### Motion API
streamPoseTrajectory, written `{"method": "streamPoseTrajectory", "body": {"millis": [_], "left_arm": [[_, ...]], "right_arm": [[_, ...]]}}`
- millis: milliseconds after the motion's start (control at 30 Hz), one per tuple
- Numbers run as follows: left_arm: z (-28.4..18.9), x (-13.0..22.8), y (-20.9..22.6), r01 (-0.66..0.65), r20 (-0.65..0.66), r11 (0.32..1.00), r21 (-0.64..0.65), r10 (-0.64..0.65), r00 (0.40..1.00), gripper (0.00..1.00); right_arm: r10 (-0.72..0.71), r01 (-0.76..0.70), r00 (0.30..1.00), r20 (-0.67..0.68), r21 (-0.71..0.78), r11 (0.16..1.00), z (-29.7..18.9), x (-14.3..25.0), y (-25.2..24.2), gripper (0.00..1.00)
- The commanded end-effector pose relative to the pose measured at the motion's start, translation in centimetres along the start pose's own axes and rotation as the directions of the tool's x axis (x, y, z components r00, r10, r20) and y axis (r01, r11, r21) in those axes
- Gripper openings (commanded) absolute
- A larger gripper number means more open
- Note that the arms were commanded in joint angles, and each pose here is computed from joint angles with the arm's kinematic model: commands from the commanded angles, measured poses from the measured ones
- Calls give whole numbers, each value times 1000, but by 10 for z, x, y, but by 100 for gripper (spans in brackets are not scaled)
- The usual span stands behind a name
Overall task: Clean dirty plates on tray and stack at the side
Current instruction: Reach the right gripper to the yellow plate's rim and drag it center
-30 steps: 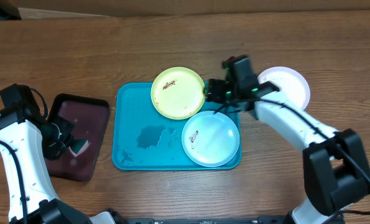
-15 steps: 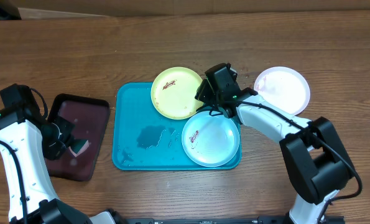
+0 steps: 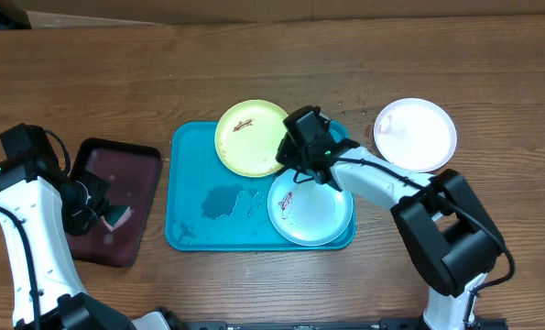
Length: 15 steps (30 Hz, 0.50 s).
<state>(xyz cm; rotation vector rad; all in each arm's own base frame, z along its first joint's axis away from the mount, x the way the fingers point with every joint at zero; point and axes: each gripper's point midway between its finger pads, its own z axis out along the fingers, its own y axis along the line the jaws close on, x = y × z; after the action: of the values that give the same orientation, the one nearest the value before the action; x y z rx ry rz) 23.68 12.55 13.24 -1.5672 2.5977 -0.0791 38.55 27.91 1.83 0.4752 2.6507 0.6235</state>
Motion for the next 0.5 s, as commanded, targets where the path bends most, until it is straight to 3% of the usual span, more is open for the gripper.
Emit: {"method": "streamPoseTrajectory", "body": {"millis": [0, 200, 467], "left_arm": [[1, 1, 1, -12, -7, 1000, 3, 12, 1000, 4], [1, 1, 1, -12, -7, 1000, 3, 12, 1000, 4], [1, 1, 1, -12, -6, 1000, 3, 12, 1000, 4]], "right_arm": [[-66, 66, 998, -18, -20, 998, 7, 9, 5, 20], [-232, 226, 972, -43, -111, 968, 6, 26, 28, 4], [-350, 336, 934, -74, -155, 929, 5, 51, 41, 4]]}}
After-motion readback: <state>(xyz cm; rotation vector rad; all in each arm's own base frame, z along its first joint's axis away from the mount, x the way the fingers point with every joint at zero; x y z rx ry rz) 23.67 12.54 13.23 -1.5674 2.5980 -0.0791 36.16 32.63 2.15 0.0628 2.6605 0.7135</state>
